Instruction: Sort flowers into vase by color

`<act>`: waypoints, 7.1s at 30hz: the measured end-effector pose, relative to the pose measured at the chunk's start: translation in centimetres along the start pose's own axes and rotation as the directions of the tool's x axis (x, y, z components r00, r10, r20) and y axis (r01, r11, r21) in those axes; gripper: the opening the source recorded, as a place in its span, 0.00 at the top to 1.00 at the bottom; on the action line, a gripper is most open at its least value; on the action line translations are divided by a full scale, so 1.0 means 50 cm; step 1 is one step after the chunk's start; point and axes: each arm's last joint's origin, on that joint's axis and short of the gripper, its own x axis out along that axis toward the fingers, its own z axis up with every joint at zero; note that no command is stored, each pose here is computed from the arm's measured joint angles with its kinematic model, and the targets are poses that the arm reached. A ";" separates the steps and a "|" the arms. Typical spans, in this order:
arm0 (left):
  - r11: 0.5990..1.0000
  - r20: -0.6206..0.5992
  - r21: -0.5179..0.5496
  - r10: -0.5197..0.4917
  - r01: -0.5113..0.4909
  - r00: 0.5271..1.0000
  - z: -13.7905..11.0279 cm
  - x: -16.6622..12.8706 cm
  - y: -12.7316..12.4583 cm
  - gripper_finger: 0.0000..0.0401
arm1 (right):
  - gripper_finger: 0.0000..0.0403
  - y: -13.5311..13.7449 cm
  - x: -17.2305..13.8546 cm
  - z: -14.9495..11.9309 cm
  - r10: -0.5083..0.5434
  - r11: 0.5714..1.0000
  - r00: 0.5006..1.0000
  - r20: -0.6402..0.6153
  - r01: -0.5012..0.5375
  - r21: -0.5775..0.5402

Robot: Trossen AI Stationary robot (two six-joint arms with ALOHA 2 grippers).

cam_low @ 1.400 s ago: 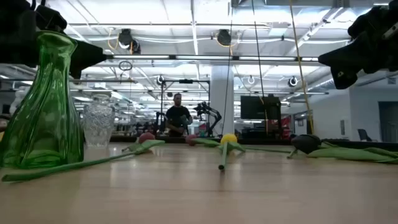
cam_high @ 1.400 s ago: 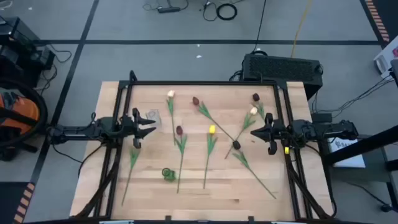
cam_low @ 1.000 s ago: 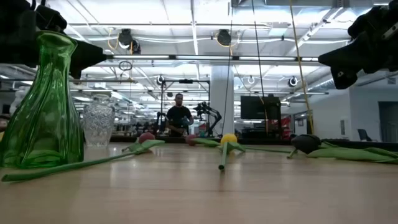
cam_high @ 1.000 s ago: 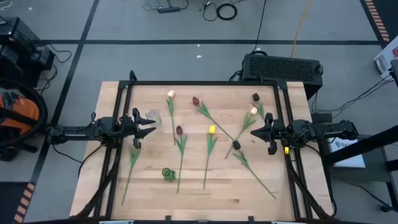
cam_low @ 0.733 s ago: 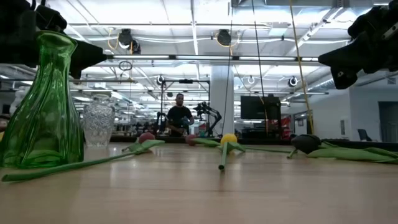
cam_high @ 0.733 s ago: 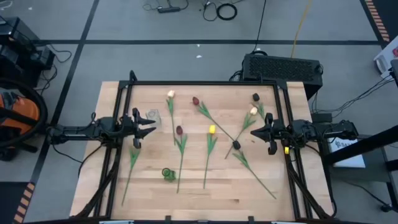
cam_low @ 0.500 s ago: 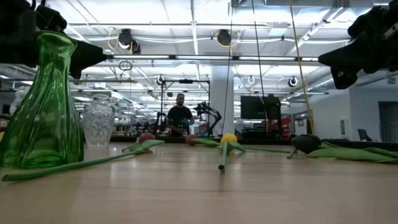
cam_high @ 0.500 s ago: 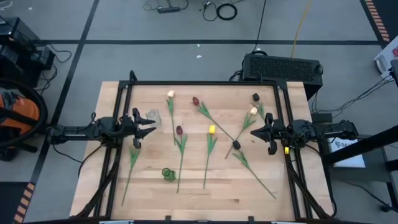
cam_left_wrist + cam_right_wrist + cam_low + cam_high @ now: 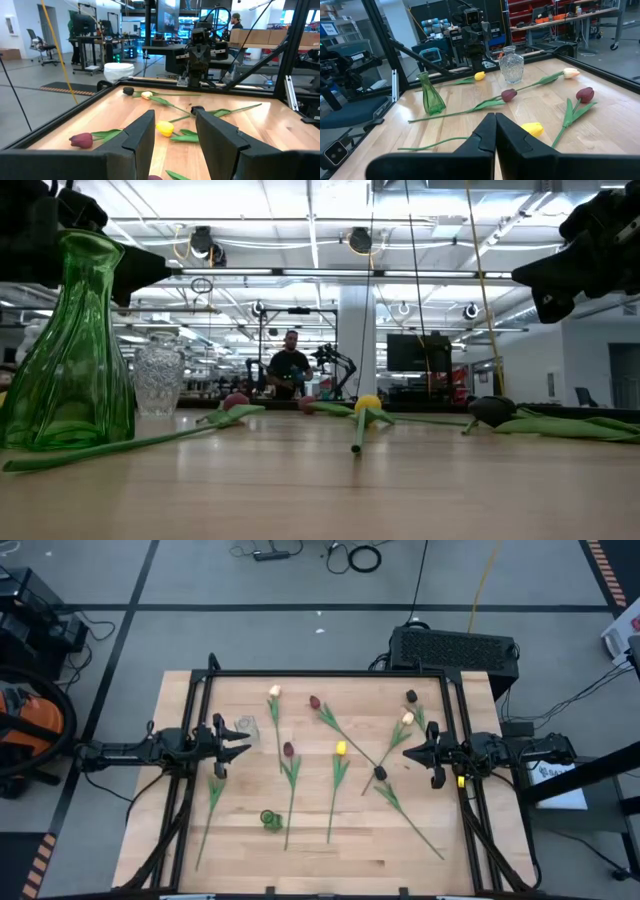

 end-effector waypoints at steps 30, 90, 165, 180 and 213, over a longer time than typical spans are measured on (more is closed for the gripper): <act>1.000 0.000 0.000 0.000 0.000 1.000 0.000 0.000 0.000 0.62 | 1.00 0.000 0.000 0.000 0.000 1.000 1.000 0.000 0.000 0.000; 0.893 0.231 -0.413 -0.086 0.178 0.969 0.045 -0.006 -0.005 0.62 | 1.00 0.000 0.000 0.000 0.000 1.000 1.000 0.000 0.000 0.000; 0.870 -0.516 -0.313 0.180 -0.380 0.837 0.198 0.590 -0.105 0.42 | 1.00 0.000 0.000 0.000 0.000 1.000 1.000 -0.001 0.000 0.000; 0.668 -0.850 -0.281 0.160 -0.689 0.501 0.136 0.530 -0.056 0.41 | 1.00 0.000 0.000 0.000 0.000 1.000 1.000 -0.001 0.000 0.000; 0.375 -0.999 0.009 -0.030 -0.927 -0.022 -0.058 0.507 -0.009 0.41 | 1.00 0.000 0.002 -0.002 -0.003 1.000 1.000 -0.013 0.003 -0.002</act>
